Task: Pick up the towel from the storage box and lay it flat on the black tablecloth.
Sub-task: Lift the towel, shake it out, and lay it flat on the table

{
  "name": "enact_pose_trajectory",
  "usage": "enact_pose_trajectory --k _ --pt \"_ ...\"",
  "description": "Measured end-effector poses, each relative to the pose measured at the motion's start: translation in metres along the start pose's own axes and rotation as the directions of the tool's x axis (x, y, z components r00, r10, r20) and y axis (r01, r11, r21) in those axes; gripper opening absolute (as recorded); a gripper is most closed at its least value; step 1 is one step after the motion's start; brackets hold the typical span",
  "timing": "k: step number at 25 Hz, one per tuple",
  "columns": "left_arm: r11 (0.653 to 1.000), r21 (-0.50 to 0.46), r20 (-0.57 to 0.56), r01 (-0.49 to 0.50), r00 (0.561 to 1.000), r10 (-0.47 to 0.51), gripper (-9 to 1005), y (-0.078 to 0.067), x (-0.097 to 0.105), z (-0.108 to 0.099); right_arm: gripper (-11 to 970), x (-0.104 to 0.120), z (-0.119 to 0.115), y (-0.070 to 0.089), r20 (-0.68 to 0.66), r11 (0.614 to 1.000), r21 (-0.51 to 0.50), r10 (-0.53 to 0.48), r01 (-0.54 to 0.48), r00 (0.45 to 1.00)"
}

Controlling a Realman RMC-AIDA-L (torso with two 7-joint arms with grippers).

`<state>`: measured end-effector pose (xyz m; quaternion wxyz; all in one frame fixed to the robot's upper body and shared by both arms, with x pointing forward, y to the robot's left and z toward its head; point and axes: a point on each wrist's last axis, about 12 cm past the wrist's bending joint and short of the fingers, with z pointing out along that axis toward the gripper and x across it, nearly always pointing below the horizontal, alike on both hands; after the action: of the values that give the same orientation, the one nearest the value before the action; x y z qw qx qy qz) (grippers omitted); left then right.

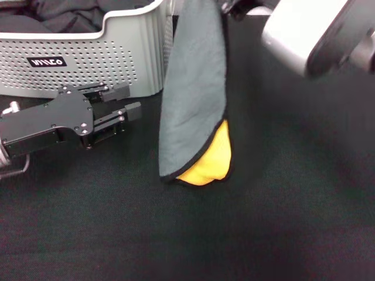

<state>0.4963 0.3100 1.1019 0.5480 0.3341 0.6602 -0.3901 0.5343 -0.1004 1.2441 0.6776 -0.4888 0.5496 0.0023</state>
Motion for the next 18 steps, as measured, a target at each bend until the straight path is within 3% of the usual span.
enact_pose_trajectory --k 5,8,9,10,15,18 --pt "0.999 0.028 0.000 -0.041 0.999 0.041 455 -0.001 -0.001 0.008 5 -0.011 -0.006 -0.039 -0.121 0.978 -0.160 0.116 -0.134 0.986" --pt "0.997 0.050 0.014 -0.062 0.998 0.061 454 -0.002 -0.001 0.015 5 -0.011 -0.010 -0.076 -0.158 0.907 -0.339 0.207 -0.249 0.966" --pt "0.996 0.060 0.023 -0.069 0.997 0.068 454 -0.002 0.000 0.018 5 -0.011 -0.014 -0.095 -0.165 0.849 -0.431 0.258 -0.305 0.952" --pt "0.995 0.068 0.031 -0.077 0.997 0.075 454 -0.003 0.000 0.021 5 -0.011 -0.014 -0.095 -0.165 0.849 -0.431 0.258 -0.305 0.952" --pt "0.991 0.092 0.064 -0.096 0.994 0.091 453 -0.007 0.003 0.030 5 -0.001 -0.011 -0.118 -0.199 0.758 -0.519 0.342 -0.395 0.918" --pt "0.991 0.092 0.074 -0.097 0.993 0.090 452 -0.009 0.006 0.031 5 0.009 -0.007 -0.126 -0.201 0.680 -0.578 0.419 -0.452 0.886"
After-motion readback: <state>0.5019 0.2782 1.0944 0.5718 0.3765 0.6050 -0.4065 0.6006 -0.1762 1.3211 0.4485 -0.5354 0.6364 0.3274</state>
